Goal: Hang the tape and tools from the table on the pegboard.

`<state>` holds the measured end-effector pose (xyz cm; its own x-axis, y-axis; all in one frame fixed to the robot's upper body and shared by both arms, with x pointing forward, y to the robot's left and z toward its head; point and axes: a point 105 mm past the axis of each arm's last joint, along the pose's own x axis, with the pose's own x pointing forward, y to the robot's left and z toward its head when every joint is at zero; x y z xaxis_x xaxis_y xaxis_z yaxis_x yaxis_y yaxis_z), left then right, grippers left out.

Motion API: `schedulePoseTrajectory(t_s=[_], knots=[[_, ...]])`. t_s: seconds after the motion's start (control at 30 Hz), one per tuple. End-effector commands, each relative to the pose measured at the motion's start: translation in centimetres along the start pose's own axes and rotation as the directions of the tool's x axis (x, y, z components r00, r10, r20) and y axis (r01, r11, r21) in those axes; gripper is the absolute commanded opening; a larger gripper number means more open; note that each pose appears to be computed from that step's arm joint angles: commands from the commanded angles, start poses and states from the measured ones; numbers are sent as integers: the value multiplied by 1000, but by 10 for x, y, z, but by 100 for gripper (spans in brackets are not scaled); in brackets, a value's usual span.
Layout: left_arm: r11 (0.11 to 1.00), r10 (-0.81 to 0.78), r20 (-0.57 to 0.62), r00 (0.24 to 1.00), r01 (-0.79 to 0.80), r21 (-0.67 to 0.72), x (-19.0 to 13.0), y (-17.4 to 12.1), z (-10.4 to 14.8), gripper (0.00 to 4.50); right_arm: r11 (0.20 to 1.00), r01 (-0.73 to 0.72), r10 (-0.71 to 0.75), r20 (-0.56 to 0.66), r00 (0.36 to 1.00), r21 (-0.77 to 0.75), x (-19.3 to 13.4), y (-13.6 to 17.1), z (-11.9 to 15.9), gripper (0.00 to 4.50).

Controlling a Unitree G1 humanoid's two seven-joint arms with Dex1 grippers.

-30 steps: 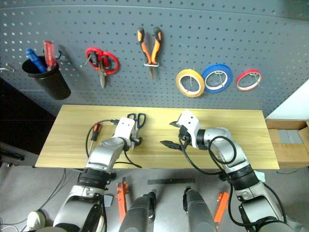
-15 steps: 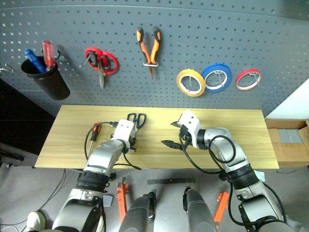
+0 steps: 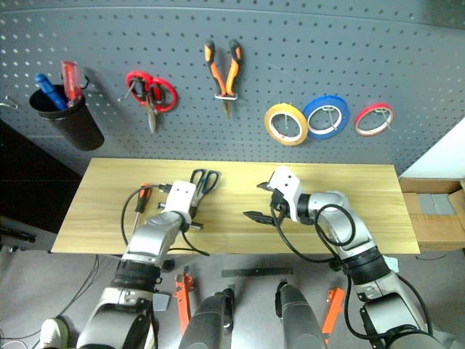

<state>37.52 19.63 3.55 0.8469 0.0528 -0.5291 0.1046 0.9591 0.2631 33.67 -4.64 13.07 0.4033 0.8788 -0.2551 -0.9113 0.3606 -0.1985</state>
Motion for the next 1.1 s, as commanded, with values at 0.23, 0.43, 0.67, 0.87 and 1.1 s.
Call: schedulePoseTrajectory(t_s=[0.23, 0.43, 0.67, 0.87, 1.1], knots=[[999, 9, 292, 956, -19, 34, -58, -17, 25, 42, 999, 7, -18, 213, 977, 53, -22, 12, 50, 450], [985, 148, 396, 906, -171, 25, -105, -10, 9, 42, 979, 35, -101, 327, 939, 202, -32, 27, 65, 450], [941, 253, 585, 770, -336, 36, -145, 0, 21, 42, 943, 23, -187, 472, 862, 332, -35, 22, 88, 450], [885, 347, 680, 646, -466, -10, -155, 24, 45, 42, 938, 25, -218, 532, 818, 345, -30, 15, 104, 450], [887, 344, 715, 609, -460, -36, -141, 42, 66, 42, 955, 36, -199, 546, 814, 294, -18, 13, 117, 450]])
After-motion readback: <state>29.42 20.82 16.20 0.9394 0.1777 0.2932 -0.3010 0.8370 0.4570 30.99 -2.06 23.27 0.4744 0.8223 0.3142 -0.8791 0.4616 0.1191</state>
